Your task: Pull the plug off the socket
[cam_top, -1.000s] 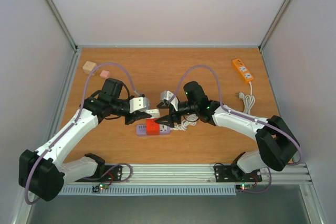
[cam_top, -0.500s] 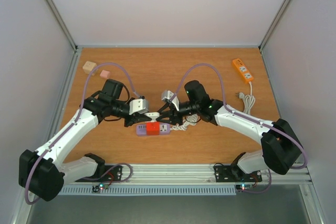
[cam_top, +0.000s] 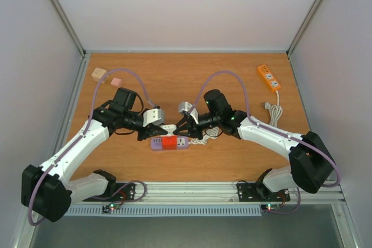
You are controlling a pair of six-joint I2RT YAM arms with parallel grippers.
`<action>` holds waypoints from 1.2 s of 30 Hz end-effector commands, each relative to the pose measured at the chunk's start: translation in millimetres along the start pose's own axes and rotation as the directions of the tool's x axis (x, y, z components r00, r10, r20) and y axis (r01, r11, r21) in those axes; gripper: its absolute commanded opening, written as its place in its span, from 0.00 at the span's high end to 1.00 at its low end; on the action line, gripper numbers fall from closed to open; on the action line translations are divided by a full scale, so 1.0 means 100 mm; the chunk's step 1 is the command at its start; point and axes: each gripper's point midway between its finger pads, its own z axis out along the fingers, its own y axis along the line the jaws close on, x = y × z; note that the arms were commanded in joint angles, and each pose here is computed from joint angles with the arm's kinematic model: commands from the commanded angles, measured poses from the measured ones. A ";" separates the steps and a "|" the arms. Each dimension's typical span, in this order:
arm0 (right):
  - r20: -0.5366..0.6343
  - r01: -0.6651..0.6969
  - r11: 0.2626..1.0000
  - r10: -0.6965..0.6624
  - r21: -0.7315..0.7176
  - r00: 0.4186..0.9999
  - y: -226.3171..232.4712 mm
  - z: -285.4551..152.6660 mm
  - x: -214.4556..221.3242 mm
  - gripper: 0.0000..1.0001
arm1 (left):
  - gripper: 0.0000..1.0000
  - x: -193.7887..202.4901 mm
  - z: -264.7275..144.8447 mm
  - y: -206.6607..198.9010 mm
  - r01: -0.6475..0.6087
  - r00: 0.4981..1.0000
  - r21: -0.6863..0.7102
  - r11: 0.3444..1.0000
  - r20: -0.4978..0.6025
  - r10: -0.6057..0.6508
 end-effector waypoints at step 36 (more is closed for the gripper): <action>0.055 -0.015 0.999 0.014 0.031 0.998 -0.02 -0.12 -0.25 0.81 | 0.95 -0.12 -0.13 0.12 0.052 0.994 -0.028 0.998 0.102 -0.049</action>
